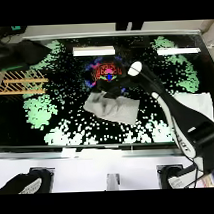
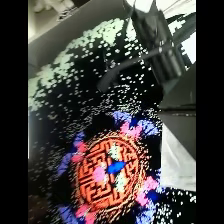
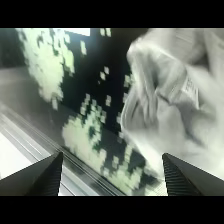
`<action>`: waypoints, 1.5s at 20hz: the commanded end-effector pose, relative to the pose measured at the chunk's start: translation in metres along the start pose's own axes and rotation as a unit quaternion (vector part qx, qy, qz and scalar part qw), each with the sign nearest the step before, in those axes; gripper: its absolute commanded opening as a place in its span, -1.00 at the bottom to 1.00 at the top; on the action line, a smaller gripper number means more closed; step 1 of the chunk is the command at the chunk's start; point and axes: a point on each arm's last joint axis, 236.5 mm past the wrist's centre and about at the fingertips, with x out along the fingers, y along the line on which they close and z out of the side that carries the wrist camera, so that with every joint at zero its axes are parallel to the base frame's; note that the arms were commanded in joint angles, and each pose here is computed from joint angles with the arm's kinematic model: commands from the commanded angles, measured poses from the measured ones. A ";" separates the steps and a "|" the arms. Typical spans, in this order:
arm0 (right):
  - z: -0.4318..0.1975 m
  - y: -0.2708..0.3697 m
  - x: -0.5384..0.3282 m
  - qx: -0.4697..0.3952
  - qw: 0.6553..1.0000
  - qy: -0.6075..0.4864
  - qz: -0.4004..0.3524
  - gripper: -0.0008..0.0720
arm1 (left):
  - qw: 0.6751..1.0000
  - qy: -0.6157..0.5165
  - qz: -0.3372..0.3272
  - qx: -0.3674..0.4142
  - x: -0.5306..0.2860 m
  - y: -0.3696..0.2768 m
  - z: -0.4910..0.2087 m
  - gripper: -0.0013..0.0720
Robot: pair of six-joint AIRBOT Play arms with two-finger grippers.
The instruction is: Fold the shirts.
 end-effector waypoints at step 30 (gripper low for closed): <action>-0.003 -0.128 -0.106 0.009 0.998 0.026 -0.056 -0.91 | 0.999 0.021 0.047 0.014 -0.030 0.014 -0.013 -0.85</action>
